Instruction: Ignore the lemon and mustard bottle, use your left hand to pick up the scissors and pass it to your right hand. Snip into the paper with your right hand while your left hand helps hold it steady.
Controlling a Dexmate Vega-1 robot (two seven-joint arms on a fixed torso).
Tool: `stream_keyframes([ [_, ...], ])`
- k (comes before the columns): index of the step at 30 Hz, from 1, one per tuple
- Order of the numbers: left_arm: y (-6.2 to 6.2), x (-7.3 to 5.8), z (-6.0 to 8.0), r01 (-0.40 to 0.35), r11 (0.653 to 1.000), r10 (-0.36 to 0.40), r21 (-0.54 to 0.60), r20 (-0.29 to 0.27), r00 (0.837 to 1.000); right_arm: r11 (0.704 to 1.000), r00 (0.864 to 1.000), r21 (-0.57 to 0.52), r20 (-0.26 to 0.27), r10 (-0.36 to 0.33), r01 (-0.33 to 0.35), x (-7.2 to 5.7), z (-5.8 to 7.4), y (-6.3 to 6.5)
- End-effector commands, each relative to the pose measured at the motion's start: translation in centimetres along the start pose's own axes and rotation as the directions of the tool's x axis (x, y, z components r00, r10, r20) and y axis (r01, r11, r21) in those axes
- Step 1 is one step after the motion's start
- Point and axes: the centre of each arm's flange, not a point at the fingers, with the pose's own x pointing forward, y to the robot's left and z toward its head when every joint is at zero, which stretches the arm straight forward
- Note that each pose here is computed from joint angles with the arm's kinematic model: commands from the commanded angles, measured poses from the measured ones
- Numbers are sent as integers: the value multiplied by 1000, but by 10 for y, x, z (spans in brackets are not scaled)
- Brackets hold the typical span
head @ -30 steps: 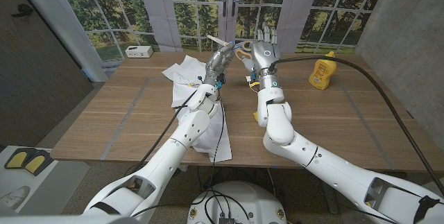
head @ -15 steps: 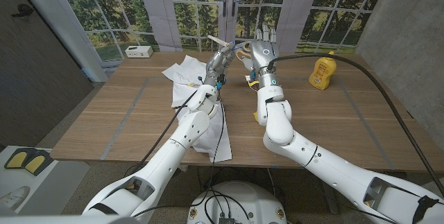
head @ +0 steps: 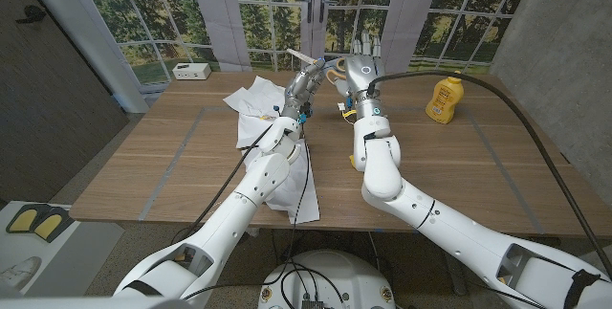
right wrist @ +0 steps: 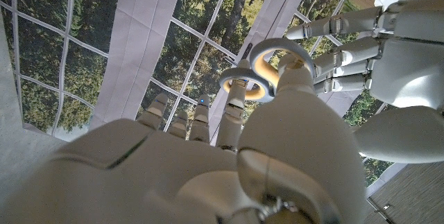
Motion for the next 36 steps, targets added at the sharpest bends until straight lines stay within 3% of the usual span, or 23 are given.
stream_keyframes([
  [1,-1,3,-1,10,1000,-10,2,-2,1000,998,999,-54,-8,34,-35,4,2,2],
  [16,1,4,-2,11,1000,-11,1,-1,1000,991,993,-87,-57,101,-105,11,0,6],
  [36,2,2,-5,22,1000,-22,-1,-10,1000,998,998,-23,-18,56,-56,8,-6,8],
])
